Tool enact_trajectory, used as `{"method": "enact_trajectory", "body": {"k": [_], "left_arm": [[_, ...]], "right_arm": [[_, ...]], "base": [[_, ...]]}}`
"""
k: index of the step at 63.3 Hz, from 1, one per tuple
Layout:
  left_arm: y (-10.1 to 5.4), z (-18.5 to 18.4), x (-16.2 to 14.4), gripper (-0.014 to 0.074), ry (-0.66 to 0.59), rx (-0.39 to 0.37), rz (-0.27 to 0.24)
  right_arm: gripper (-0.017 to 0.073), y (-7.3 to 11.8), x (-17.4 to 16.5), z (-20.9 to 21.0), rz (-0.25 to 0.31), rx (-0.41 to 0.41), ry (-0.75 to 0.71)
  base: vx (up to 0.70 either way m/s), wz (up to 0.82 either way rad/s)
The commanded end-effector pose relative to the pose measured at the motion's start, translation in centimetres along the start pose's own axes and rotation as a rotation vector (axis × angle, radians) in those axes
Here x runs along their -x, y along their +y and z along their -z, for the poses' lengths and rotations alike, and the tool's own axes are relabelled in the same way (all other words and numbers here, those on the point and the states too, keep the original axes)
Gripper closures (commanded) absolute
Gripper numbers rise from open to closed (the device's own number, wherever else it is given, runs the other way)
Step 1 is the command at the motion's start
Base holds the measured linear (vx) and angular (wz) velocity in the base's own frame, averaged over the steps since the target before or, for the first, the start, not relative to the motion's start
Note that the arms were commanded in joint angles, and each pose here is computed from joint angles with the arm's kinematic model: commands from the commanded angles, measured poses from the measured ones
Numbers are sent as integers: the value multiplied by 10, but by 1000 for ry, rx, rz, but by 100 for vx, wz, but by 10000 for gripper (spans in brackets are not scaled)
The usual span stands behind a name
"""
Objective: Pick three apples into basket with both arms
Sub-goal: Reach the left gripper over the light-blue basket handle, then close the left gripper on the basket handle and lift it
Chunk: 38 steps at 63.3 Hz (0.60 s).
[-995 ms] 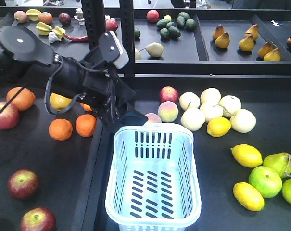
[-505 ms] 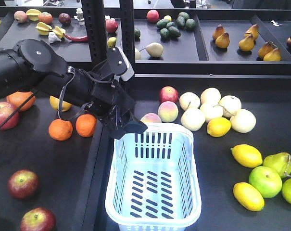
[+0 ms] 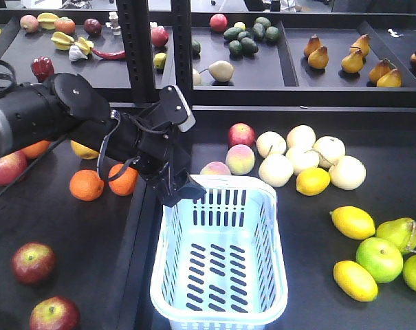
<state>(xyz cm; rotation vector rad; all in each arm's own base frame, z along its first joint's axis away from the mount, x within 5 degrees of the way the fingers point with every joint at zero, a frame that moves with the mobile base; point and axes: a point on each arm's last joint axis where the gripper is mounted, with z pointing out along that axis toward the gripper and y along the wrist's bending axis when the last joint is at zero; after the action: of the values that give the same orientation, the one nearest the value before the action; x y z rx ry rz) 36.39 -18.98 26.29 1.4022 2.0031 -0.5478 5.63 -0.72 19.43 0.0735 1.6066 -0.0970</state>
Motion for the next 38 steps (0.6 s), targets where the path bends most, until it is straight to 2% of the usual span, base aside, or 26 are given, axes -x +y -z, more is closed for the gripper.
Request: {"method": "enact_trajectory", "body": {"k": [1, 27, 31, 38], "left_arm": [[-1, 15, 19, 56, -80, 45, -8], [6, -10, 6, 64, -54, 5, 44], [6, -11, 5, 83, -52, 4, 47], [6, -11, 5, 168, -53, 4, 56]], "right_arm": [[564, 1, 3, 1, 18, 11, -70], [564, 1, 3, 1, 18, 11, -70], [564, 1, 3, 1, 18, 11, -70], [564, 1, 3, 1, 18, 11, -70]], "base": [[0, 0], [0, 0], [0, 0], [0, 0]]}}
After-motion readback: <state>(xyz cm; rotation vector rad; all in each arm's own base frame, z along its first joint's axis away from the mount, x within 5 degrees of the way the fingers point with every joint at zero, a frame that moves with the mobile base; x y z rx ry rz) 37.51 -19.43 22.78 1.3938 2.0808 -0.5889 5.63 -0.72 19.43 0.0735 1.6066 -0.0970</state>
